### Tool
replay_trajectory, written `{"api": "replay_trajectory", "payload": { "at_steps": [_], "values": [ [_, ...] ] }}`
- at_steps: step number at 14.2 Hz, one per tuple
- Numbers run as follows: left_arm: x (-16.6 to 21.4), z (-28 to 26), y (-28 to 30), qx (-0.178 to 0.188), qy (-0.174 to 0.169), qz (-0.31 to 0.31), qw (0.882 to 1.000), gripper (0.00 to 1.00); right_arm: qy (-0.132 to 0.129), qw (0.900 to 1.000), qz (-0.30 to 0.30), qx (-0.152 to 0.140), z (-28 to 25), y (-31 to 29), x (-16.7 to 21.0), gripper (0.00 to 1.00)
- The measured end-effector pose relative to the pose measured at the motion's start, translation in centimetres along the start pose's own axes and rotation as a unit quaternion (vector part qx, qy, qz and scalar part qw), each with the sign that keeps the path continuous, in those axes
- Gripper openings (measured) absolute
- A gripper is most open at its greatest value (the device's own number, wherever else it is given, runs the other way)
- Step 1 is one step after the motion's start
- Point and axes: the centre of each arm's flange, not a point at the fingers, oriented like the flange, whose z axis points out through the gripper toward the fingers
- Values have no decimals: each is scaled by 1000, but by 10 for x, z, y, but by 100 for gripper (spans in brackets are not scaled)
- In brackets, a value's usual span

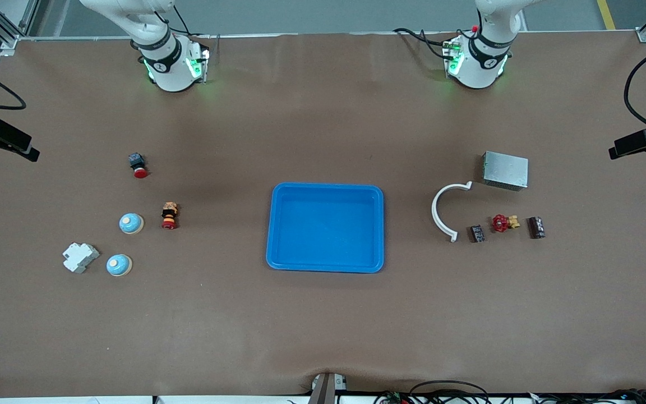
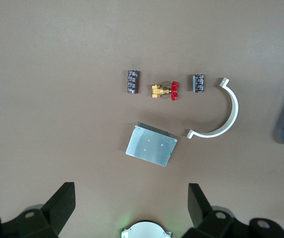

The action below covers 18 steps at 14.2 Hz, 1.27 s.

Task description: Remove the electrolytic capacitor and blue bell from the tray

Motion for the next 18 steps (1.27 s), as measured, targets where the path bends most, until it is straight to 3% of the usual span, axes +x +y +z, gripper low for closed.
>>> {"api": "replay_trajectory", "payload": {
  "at_steps": [3,8,13,18],
  "values": [
    [-1,-3,0,-3,3,0,1000,100,4,1000,-7,-2,-1,0,1,100],
    [-9,-14,17,-49,11,11,999,100,7,1000,-9,-2,0,1,2,100],
    [-7,-25,47,-28,42,39,998,100,9,1000,-9,-3,0,1,2,100],
    [-1,-26,40,-15,59,34,998,100,11,1000,-9,-3,0,1,3,100]
  ]
}}
